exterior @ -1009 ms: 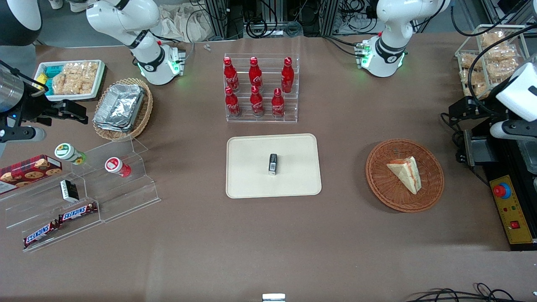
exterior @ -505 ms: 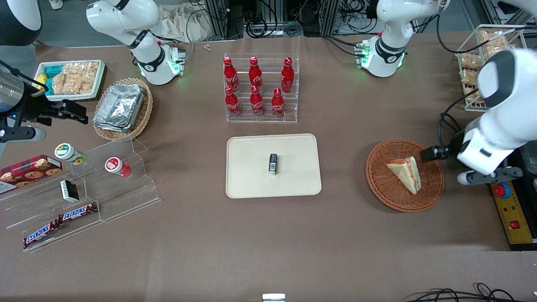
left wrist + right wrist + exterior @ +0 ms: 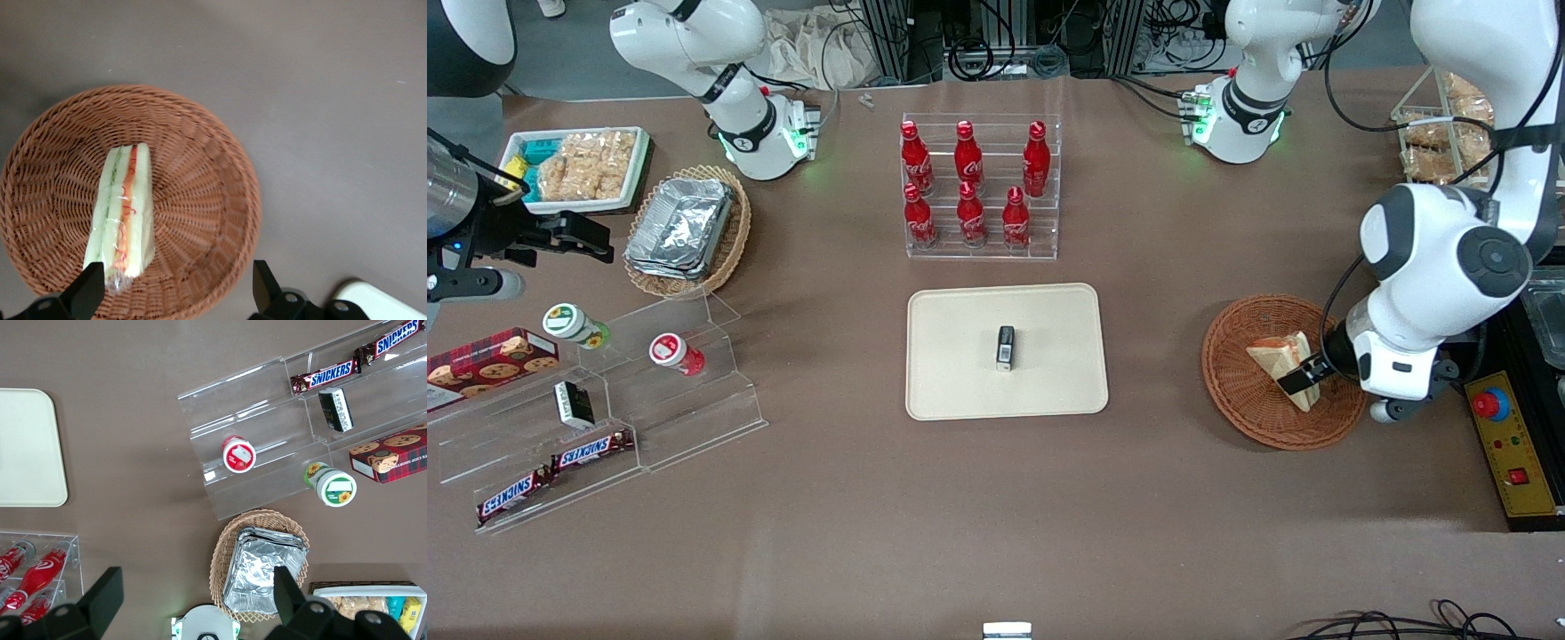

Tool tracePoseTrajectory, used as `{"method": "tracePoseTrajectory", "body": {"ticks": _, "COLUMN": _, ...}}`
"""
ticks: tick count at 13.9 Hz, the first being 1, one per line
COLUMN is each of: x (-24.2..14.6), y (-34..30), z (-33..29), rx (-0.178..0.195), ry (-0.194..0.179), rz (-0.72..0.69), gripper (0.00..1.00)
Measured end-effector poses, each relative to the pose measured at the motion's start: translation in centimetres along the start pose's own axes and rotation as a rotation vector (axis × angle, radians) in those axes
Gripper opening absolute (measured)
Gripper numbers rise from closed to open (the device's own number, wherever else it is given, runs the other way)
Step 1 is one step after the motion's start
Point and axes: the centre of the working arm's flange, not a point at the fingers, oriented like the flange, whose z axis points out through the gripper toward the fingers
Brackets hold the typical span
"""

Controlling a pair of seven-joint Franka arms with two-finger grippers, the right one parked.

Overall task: Place sandwich from basket to tray
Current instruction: 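Lower the left gripper and close it on the wrapped sandwich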

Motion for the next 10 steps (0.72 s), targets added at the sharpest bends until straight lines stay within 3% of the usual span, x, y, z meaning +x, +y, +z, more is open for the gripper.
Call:
{"method": "tracePoseTrajectory", "body": {"ticks": 2, "x": -0.3, "y": -0.7, "z": 3.0, "rx": 0.046, "ry": -0.001, "rz": -0.009, "gripper": 1.00}}
{"method": "tracePoseTrajectory", "body": {"ticks": 4, "x": -0.1, "y": -1.5, "z": 5.0, "rx": 0.069, "ry": -0.014, "rz": -0.027, "gripper": 1.00}}
{"method": "tracePoseTrajectory", "body": {"ticks": 10, "x": -0.1, "y": -2.9, "z": 7.9, "rx": 0.066, "ry": -0.022, "rz": -0.055, "gripper": 1.00}}
